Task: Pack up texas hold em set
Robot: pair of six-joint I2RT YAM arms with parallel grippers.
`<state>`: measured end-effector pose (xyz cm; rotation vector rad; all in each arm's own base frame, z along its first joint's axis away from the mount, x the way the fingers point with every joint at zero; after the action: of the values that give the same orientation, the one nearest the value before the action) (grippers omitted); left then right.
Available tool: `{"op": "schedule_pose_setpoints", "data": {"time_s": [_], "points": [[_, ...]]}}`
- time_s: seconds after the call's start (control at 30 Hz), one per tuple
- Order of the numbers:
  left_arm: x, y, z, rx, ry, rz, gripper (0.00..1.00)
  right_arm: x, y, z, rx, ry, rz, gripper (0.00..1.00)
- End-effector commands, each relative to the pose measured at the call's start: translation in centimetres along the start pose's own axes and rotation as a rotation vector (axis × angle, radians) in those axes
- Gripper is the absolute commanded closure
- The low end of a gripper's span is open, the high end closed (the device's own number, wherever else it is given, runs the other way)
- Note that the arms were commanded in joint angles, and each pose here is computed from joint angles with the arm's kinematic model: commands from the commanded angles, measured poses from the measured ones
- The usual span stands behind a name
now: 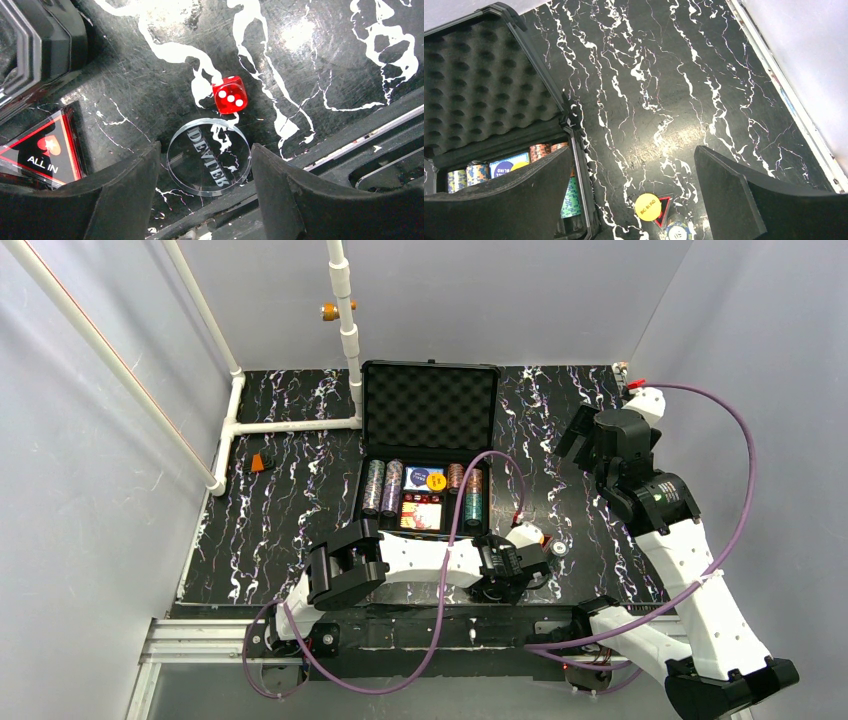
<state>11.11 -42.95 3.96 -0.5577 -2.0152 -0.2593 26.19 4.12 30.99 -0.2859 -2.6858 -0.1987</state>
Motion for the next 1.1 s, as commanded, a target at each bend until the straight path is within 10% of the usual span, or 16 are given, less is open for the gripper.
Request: {"op": "schedule_pose_setpoints", "data": {"time_s": [0.0,0.27,0.63,1.07], "points": [[-0.5,3.3,3.7,-0.035,0.138,-0.126,0.39,0.1,-0.1,-1.0,-0.014,-0.053,0.009,0.0],[-0.6,3.1,3.6,-0.046,0.144,-0.118,0.77,0.3,-0.6,-1.1,-0.012,-0.065,0.026,0.0],[0.2,2.4,2.8,-0.095,0.104,-0.098,0.99,0.5,-0.7,-1.8,-0.013,-0.079,0.032,0.0],[1.8,2.1,1.0,-0.109,0.016,-0.092,1.0,0.5,-0.1,-3.2,-0.014,-0.085,0.027,0.0]]}}
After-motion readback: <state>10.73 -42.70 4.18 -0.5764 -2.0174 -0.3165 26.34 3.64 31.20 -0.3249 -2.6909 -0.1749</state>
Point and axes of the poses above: each gripper's point midway between its finger pads, its own x axis back along the fingers, its own y axis along the line the jaws close on, z = x × y, the point moved 2 cm from there along x, back along the fingers, and after that the axes turned 7 degrees about x, right-handed, at the moved point
